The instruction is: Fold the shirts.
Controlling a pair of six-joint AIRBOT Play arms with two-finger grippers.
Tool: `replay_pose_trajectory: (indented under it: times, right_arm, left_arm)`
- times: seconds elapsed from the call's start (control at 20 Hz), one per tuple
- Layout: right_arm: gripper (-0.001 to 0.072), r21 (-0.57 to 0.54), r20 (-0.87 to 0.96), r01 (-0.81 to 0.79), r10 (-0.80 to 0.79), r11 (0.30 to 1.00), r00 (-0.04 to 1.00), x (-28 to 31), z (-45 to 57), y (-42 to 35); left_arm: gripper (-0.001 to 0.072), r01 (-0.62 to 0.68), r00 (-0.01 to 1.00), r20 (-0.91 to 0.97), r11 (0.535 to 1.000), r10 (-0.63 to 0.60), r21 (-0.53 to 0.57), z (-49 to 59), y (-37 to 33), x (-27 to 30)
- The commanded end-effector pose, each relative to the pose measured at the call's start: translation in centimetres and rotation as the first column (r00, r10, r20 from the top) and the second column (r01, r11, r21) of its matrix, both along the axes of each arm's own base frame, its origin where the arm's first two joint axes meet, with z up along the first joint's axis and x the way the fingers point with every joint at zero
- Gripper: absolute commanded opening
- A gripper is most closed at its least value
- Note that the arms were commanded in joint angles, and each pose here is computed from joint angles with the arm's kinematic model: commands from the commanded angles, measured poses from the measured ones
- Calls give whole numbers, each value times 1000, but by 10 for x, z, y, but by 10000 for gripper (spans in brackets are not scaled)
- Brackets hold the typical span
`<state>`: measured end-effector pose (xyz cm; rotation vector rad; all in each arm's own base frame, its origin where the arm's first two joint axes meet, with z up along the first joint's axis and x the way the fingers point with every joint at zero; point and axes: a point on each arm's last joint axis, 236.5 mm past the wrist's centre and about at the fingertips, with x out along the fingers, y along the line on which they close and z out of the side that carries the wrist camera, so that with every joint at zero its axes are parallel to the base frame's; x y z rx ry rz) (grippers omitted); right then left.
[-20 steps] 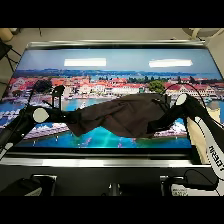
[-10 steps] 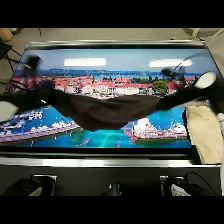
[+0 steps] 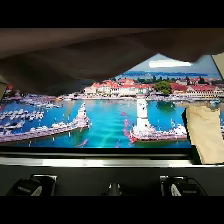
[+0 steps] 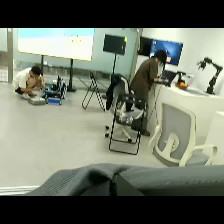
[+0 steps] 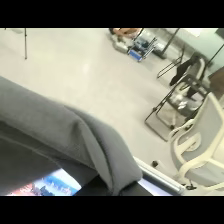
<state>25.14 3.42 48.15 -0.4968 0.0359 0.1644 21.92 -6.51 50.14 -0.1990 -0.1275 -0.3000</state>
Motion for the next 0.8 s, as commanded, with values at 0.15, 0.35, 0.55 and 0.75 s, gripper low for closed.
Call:
replay_pose_trajectory:
  times: [0.15,0.35,0.55,0.75]
  right_arm:
    - [28,-15,-230,11,-14,1000,973,-12,-51,-3]
    - [28,-23,-813,-44,7,999,582,1,-210,-5]
    - [27,38,-958,-61,54,997,282,34,-371,11]
    - [28,96,-946,1,91,995,311,114,-479,22]
  left_arm:
    - [20,-31,999,-26,999,31,7,-6,7,3]
    - [20,-94,950,-281,983,136,158,-105,8,83]
    - [20,-25,791,-580,958,194,286,-265,-6,163]
    - [20,8,658,-721,954,219,298,-386,-17,225]
